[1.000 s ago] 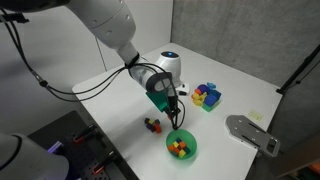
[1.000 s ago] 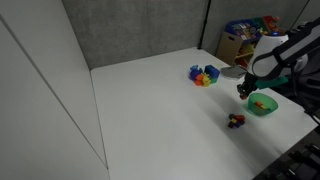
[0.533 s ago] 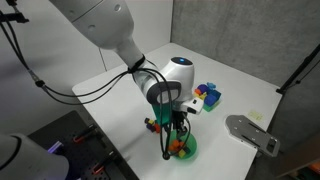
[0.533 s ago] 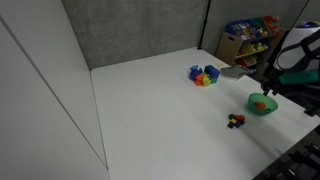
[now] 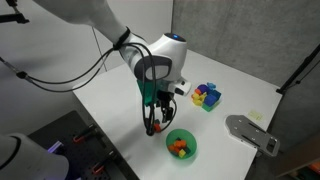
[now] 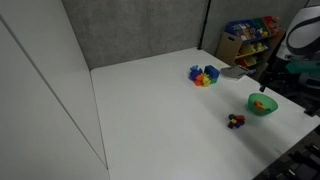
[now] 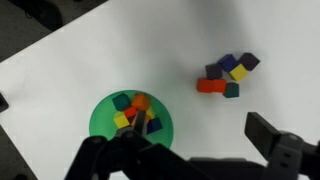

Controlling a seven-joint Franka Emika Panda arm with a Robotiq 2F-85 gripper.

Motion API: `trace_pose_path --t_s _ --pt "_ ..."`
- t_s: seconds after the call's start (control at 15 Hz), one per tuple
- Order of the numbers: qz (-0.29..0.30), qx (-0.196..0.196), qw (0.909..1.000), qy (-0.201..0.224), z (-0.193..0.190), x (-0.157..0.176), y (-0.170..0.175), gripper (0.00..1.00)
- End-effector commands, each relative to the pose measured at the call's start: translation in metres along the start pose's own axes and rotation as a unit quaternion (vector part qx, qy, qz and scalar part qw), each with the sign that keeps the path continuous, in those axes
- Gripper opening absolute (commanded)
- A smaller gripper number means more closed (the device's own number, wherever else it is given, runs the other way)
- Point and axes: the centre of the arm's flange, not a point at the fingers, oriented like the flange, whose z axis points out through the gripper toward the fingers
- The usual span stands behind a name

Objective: Place one small orange block in the green bowl.

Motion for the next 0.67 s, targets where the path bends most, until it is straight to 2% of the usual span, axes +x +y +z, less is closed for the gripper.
trace_pose_path --t_s 0.0,0.27,0.6 --pt "-0.043 0.028 0.9987 -0.007 -0.046 -0.030 -0.033 1.00" --pt "-0.080 0.025 0.9962 0.021 -0.102 -0.059 -0.068 1.00" --pt "-0.110 0.018 0.9922 0.056 -0.159 -0.093 -0.092 1.00"
